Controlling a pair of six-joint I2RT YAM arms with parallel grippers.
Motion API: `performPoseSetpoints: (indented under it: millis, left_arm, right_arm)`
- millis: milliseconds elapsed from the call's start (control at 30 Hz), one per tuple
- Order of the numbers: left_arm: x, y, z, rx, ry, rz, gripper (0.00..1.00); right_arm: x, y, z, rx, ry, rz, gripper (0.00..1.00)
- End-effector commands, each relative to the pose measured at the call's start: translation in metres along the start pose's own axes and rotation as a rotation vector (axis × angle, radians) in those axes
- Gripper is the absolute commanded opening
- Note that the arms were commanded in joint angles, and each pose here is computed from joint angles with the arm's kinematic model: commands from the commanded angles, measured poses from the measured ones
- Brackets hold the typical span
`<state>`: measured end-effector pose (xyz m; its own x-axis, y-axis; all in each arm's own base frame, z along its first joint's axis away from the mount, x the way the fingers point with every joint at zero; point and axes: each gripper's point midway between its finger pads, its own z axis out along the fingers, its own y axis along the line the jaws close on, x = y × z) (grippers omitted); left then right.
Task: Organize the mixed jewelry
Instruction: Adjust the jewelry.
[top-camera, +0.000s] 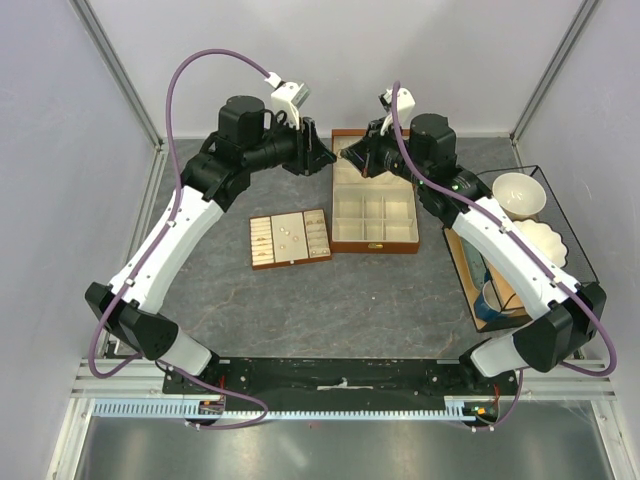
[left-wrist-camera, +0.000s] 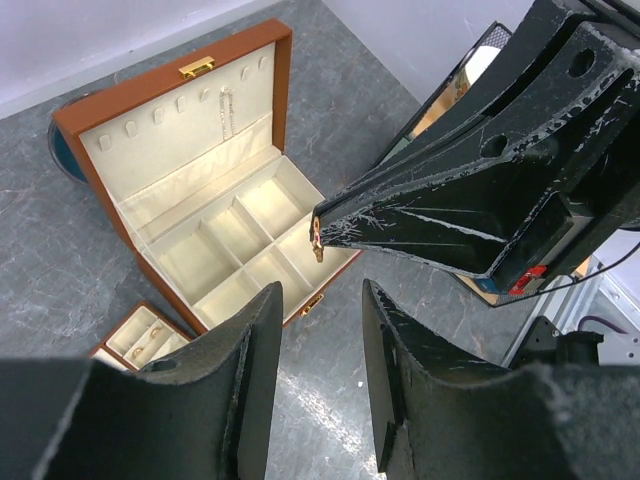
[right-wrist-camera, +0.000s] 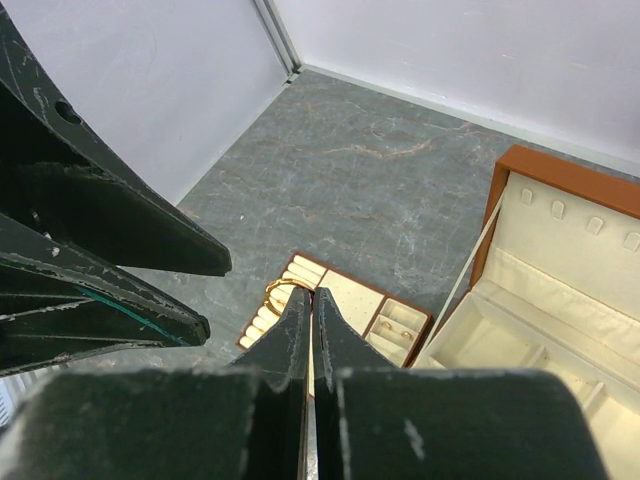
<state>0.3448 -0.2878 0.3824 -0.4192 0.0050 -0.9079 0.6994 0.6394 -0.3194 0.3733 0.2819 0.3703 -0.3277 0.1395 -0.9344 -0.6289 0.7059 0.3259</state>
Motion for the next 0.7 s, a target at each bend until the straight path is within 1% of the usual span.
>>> performPoseSetpoints:
  millis: [0,167,400,667]
  left_arm:
    - [-0.030,-0.018,-0.012,0.041,-0.091,0.042,0.45]
    - [-0.026,-0.016,-0.006,0.041,-0.078,0.039,0.45]
    - [-0.030,-0.015,-0.002,0.033,-0.092,0.052,0.45]
    - [-0.027,-0.011,0.004,0.022,-0.082,0.062,0.41]
  right_arm:
    - [-0.014,0.007,0.001,-0.019,-0.051,0.005,0.00]
    - [-0.014,0.010,0.001,-0.032,-0.051,0.021,0.00]
    - [-0.014,0.016,0.002,-0.058,-0.049,0.038,0.00]
    - [-0.016,0.021,0.000,-0.077,-0.050,0.051,0.00]
